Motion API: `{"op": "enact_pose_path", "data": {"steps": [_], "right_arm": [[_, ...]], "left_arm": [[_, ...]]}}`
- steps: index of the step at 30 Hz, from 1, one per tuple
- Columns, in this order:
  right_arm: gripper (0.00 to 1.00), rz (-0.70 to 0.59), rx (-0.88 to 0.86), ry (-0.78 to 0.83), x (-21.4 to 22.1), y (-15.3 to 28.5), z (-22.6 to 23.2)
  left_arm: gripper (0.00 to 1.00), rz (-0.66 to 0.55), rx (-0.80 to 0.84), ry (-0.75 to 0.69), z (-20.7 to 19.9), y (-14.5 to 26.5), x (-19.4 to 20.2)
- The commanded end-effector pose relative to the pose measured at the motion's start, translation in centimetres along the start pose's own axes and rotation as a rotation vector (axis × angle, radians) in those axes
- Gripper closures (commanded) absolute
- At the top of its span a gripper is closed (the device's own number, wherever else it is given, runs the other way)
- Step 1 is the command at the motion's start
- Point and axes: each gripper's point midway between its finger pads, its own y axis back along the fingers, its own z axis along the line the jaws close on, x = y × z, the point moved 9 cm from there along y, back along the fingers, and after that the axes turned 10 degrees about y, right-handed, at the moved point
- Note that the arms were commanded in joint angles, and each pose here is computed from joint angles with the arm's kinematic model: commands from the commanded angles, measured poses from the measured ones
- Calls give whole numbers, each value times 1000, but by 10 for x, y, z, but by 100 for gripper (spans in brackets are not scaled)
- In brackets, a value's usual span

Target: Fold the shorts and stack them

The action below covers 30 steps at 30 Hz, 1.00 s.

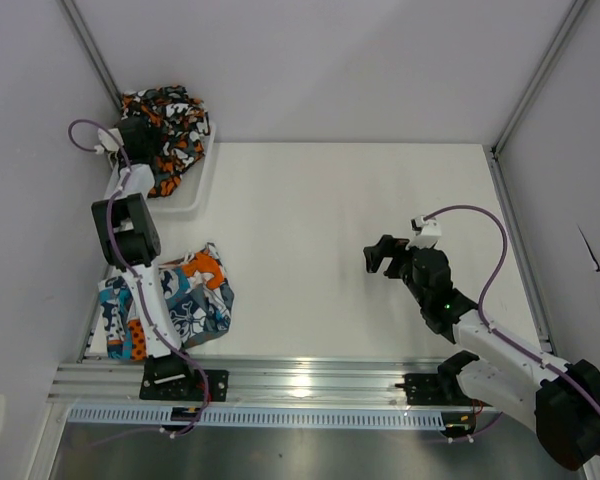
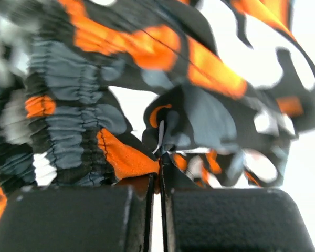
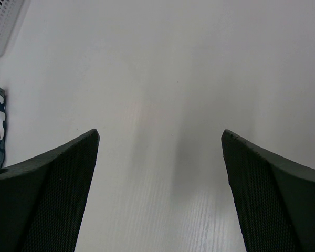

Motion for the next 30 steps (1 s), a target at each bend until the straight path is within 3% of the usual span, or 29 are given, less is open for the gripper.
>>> {"op": "enact_pose_path", "data": {"steps": [1, 10, 17, 21, 24, 27, 28, 30], "right_arm": [[0, -50, 2, 19, -7, -3, 1], [1, -67, -2, 43, -8, -1, 3], [1, -77, -3, 69, -9, 1, 7], [1, -82, -3, 77, -10, 1, 8], [0, -87, 7, 76, -11, 2, 7], [1, -96, 43, 70, -13, 4, 3], [0, -116, 70, 61, -16, 7, 1], [1, -128, 107, 51, -17, 11, -3]], "left_arm": [[100, 37, 266, -26, -100, 58, 9], [100, 175, 569, -84, -174, 179, 54], [100, 124, 849, -256, -236, 320, 70], [100, 66, 1030, -310, -268, 424, 63], [100, 142, 1087, -300, -270, 484, 70], [100, 204, 1094, -273, -253, 509, 77], [100, 238, 1125, -229, -250, 535, 75], [100, 284, 1083, -254, -226, 537, 89]]}}
